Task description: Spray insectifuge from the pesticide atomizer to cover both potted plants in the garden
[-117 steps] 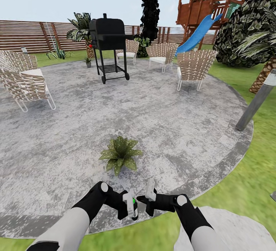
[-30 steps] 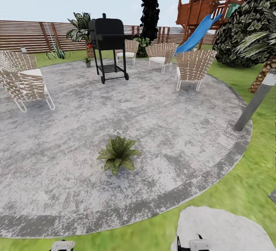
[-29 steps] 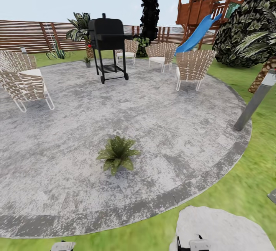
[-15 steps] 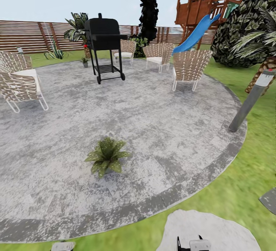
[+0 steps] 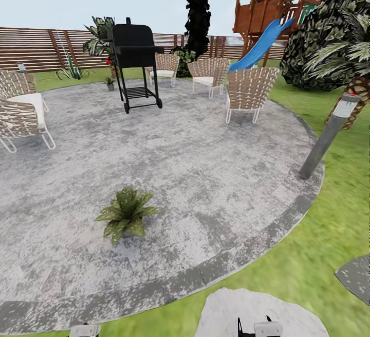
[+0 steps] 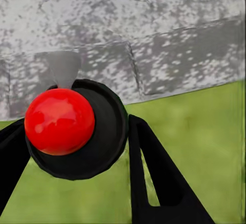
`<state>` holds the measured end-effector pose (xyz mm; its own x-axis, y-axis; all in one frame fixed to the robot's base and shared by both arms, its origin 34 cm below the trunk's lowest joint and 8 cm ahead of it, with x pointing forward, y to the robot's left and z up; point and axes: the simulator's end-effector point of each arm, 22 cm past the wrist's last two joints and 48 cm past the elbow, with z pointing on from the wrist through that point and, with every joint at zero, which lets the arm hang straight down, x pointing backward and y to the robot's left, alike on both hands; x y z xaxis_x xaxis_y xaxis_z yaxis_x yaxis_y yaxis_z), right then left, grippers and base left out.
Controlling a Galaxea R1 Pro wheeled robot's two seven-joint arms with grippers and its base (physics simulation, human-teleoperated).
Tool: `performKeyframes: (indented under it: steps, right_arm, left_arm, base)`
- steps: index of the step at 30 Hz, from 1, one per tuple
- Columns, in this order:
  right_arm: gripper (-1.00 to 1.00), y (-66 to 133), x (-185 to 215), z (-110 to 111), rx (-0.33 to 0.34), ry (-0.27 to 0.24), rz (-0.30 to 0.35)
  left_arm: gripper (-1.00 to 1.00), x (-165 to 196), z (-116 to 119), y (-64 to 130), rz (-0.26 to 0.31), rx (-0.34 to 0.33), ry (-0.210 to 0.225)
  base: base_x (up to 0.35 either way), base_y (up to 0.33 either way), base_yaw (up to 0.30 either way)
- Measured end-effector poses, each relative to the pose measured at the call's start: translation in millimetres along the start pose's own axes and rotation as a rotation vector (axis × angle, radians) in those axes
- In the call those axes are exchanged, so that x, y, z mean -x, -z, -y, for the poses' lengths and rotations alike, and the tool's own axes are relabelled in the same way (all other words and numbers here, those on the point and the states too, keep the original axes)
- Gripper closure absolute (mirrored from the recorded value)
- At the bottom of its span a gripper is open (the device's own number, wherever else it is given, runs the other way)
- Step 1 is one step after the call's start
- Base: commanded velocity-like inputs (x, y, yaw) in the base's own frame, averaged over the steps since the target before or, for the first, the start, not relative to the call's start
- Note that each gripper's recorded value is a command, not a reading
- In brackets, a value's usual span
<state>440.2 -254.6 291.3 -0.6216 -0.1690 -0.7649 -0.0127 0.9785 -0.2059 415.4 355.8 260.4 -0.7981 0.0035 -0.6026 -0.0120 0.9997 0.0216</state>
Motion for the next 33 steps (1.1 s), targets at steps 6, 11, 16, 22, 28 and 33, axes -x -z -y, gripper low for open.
performKeyframes:
  steps: [6,11,16,22,28,33]
  right_arm:
    - [-1.00,-1.2,2,2,-0.004,0.000,0.005]
    - [-1.00,-9.1,19,11,-0.024,0.005,0.050]
    - [-1.00,-10.1,20,14,-0.022,0.014,0.055]
    - [-1.00,-10.3,20,16,-0.025,0.016,0.054]
    - [-1.00,-10.7,20,20,-0.029,0.019,0.055]
    - [-1.00,-10.6,19,19,-0.029,0.019,0.055]
  left_arm:
    - [1.00,0,0,0.1,-0.001,0.000,0.000]
    - [1.00,-1,1,0.1,-0.002,-0.002,0.000]
    - [1.00,-2,4,-0.1,-0.004,-0.005,0.003]
    - [1.00,-2,5,-0.1,-0.006,-0.005,0.006]
    - [1.00,-2,3,0.0,-0.005,-0.002,0.006]
    - [1.00,-2,4,0.0,-0.005,-0.003,0.004]
  base:
    - [0.082,-0.285,0.000]
    - [0.087,-0.285,0.000]
    - [0.097,-0.285,0.000]
    - [0.127,-0.285,0.000]
    - [0.151,-0.285,0.000]
    - [0.177,-0.285,0.000]
